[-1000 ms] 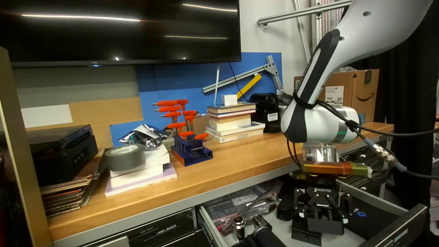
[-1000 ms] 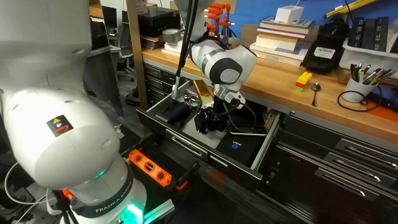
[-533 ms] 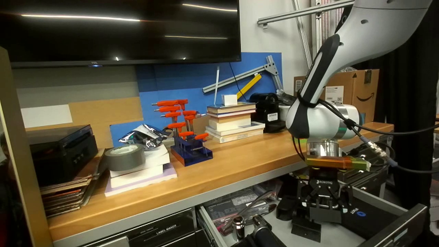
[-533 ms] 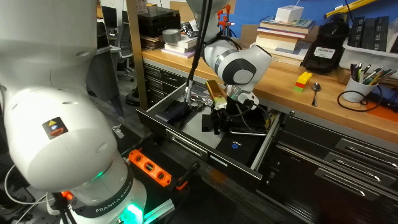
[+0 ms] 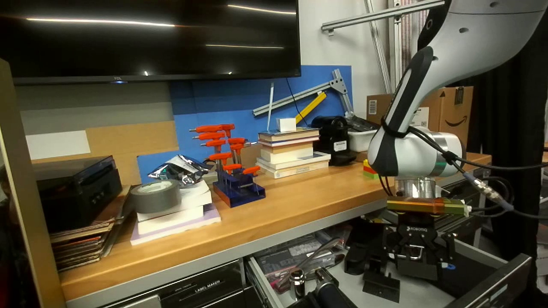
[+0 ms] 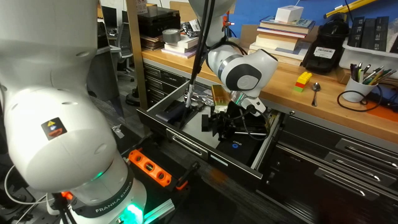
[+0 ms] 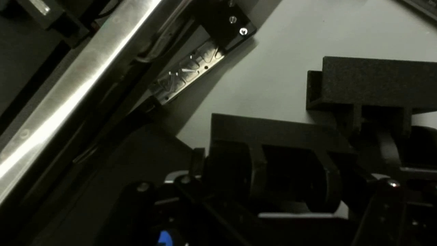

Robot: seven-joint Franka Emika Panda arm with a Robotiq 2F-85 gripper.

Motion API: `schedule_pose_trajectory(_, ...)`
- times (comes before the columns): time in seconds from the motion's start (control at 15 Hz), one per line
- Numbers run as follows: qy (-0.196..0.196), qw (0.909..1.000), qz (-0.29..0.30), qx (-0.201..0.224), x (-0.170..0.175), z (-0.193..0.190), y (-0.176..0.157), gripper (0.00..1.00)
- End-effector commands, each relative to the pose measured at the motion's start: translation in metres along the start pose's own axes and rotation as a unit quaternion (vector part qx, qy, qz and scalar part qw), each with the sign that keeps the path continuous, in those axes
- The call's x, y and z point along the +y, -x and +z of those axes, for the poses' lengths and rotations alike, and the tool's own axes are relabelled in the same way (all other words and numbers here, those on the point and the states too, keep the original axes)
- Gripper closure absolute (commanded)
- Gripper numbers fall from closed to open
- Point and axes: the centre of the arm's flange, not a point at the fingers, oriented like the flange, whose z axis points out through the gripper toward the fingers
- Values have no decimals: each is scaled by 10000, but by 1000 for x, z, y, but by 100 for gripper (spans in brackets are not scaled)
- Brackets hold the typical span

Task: Put the black objects on the tabletop into the open drawer and then close the drawer

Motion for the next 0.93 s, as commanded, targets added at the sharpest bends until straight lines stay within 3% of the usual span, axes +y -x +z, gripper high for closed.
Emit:
schedule_pose_trajectory(0.0, -103, 9979, 587, 251, 0, 8, 25, 38)
schedule_pose_trajectory(0.13, -87, 9966, 780, 252, -2, 14, 31, 38)
schedule_pose_trajectory(0.2, -55, 9959, 871, 240, -3, 17, 34, 31)
schedule_pose_trajectory(0.27, -50, 9953, 938, 242, -4, 19, 36, 3)
schedule_pose_trajectory(0.87, -18, 9930, 921, 744, -45, -14, 64, 0)
